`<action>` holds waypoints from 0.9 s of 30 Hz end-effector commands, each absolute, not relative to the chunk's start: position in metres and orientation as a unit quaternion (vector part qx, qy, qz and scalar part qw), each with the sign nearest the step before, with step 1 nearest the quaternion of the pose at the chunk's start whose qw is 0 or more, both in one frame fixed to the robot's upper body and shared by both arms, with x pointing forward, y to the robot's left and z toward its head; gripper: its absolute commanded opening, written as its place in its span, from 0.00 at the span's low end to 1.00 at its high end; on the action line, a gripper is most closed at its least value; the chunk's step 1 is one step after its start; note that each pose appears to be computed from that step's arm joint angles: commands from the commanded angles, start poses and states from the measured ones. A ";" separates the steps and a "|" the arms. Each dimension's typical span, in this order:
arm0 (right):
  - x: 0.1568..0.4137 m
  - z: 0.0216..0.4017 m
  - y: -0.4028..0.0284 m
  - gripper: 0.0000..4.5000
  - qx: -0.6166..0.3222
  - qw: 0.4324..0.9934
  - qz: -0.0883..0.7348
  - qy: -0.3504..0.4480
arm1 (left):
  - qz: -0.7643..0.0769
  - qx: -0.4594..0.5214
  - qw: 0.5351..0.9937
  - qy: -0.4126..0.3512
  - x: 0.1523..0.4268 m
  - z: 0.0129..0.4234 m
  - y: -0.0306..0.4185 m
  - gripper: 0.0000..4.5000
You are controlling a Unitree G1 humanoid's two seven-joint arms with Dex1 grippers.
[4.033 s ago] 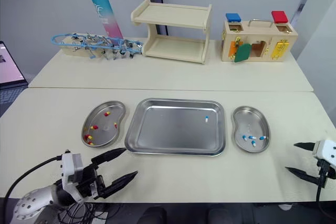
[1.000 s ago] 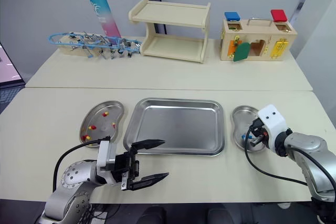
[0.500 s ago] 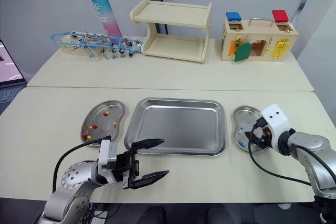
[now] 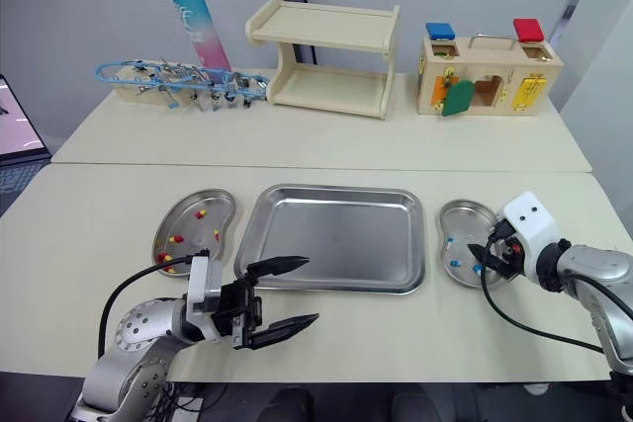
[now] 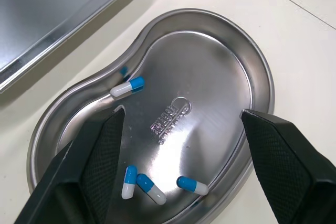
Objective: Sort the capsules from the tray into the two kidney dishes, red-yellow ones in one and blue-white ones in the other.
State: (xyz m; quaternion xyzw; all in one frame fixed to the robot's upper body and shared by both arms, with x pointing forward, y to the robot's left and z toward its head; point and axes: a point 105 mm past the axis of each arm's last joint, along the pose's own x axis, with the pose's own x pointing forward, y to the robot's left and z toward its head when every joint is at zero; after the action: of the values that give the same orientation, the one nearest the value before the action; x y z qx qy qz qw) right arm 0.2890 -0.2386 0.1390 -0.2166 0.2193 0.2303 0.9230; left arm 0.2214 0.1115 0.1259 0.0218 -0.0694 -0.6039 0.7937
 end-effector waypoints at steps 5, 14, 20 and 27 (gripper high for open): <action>0.280 0.168 -0.242 0.83 -0.277 0.905 0.289 0.143 | -0.574 0.045 0.815 -0.064 0.223 0.141 0.124 1.00; 0.253 0.180 -0.270 0.83 -0.360 0.839 0.389 0.121 | -0.344 0.110 0.933 -0.002 0.237 0.158 0.241 1.00; 0.253 0.184 -0.302 0.83 -0.371 0.818 0.412 0.153 | -0.199 0.158 0.962 0.105 0.224 0.161 0.354 1.00; 0.254 0.179 -0.319 1.00 -0.374 0.797 0.432 0.196 | -0.101 0.201 0.956 0.187 0.206 0.164 0.425 1.00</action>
State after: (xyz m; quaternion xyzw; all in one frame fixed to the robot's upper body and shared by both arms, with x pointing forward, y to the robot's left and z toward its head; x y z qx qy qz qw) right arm 0.2525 -0.3179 0.1700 -0.3520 0.2024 0.4304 0.8062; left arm 0.2088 0.4103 0.1501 0.1712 0.1871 -0.1273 0.9589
